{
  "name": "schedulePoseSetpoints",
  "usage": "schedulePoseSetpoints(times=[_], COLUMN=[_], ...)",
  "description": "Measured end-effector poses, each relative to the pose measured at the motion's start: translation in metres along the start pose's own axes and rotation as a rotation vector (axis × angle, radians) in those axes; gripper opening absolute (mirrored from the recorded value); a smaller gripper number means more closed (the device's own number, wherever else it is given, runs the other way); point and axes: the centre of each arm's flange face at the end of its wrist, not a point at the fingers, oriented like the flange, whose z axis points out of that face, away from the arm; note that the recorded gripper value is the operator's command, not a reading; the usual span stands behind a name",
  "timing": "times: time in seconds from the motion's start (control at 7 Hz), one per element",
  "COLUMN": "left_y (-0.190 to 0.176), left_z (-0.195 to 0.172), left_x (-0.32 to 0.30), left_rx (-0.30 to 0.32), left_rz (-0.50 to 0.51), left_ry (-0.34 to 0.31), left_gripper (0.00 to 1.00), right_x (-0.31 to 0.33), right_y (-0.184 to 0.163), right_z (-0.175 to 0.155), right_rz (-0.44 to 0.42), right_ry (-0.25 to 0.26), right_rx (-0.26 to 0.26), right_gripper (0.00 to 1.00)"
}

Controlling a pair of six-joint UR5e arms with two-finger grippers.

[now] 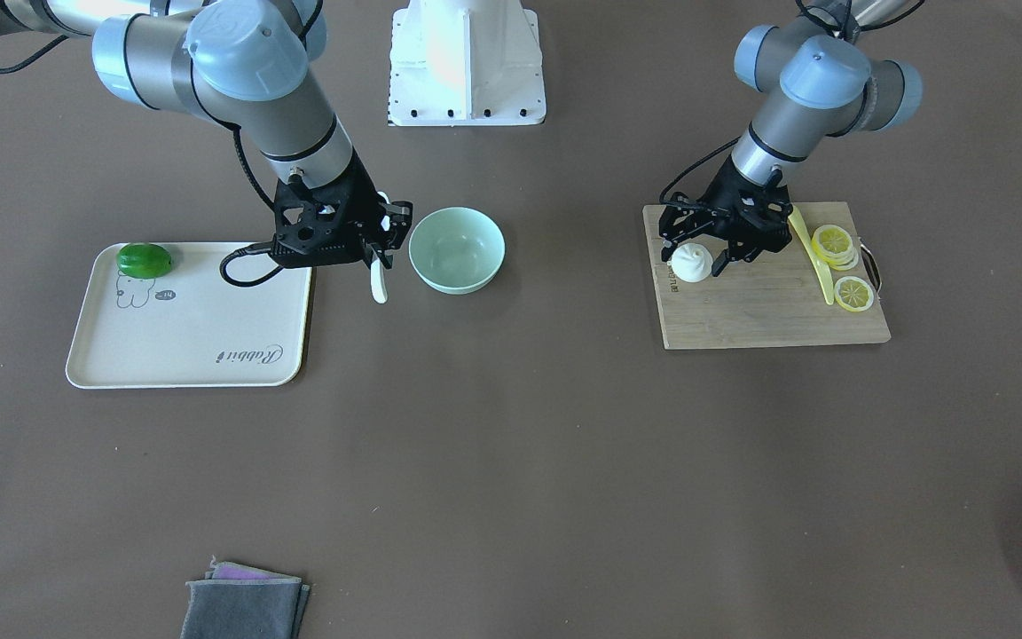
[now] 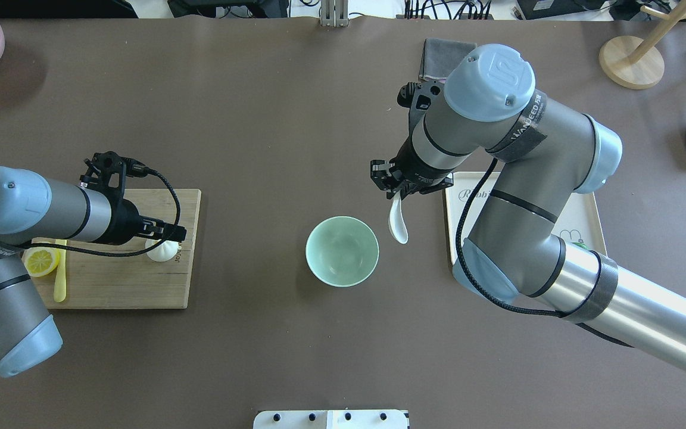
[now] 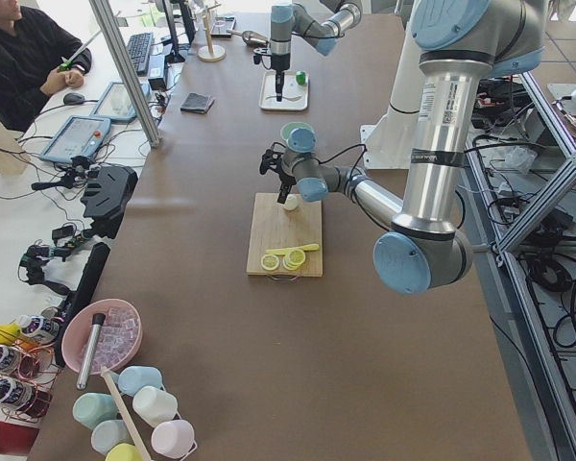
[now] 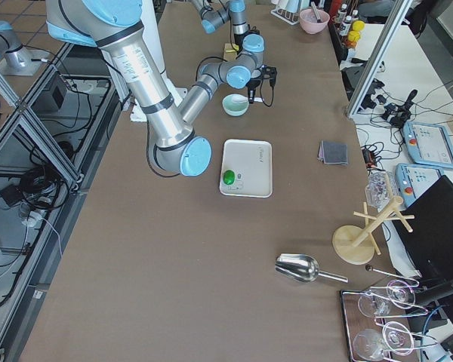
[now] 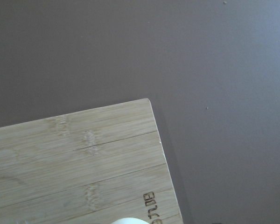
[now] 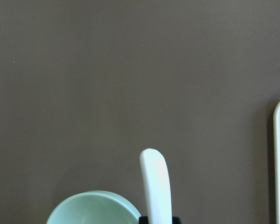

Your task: Put spoon and bun in bowl

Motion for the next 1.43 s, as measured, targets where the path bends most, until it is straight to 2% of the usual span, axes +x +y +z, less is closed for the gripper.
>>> schedulePoseSetpoints(times=[0.14,0.29,0.43,0.57,1.14,1.43], left_y=[0.002,0.006,0.009,0.010,0.008,0.001], left_z=[0.001,0.002,0.002,0.001,-0.005,-0.019], left_x=[-0.004,-0.009,-0.013,-0.014,-0.005,0.002], left_rx=[-0.004,-0.010,-0.014,-0.017,-0.015,-0.031], left_rz=[-0.002,-0.006,-0.010,-0.015,-0.015,-0.017], left_ry=[-0.006,-0.014,-0.019,-0.020,0.001,0.044], left_gripper=[0.76,0.62,0.24,0.00,0.00,0.00], right_x=[-0.003,-0.009,-0.013,-0.016,-0.028,-0.037], right_y=[0.001,0.003,0.006,0.009,0.006,0.005], right_z=[0.001,0.004,0.007,0.009,0.021,0.027], right_rz=[-0.002,-0.005,-0.005,-0.004,-0.003,-0.003], right_ry=[-0.001,-0.004,-0.004,-0.005,0.007,0.013], right_rx=[-0.002,-0.005,-0.005,-0.006,-0.003,-0.002], right_gripper=[0.00,0.00,0.00,0.00,0.00,0.00])
